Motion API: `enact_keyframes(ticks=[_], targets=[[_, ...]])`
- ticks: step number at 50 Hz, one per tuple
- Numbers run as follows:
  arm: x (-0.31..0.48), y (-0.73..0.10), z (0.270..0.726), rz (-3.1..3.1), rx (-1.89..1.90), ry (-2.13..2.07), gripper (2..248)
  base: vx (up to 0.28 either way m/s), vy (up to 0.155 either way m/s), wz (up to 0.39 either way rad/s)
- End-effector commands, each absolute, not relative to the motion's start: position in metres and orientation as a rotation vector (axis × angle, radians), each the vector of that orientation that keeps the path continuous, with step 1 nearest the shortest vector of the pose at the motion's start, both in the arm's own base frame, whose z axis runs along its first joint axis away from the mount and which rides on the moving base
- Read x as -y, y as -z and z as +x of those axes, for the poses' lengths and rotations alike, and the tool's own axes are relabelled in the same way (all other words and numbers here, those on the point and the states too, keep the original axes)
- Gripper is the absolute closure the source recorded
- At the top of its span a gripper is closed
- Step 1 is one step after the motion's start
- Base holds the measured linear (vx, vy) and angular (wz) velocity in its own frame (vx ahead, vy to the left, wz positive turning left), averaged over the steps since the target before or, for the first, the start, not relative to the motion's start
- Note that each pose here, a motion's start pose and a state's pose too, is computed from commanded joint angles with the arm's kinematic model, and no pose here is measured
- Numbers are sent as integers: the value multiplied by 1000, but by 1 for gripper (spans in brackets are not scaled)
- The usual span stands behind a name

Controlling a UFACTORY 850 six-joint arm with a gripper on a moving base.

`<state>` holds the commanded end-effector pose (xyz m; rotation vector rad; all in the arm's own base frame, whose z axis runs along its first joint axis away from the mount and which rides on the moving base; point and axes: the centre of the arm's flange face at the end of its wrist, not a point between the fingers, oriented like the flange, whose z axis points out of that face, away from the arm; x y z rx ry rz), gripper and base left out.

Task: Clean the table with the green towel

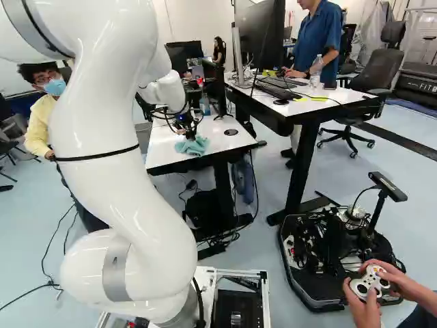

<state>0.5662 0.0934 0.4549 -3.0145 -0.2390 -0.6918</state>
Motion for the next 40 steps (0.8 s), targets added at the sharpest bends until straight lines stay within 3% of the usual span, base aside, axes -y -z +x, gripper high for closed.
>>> enact_keyframes(ticks=[40], targets=[[-120, -456, 510, -3001, 341, 650, 224, 0, 0, 0]])
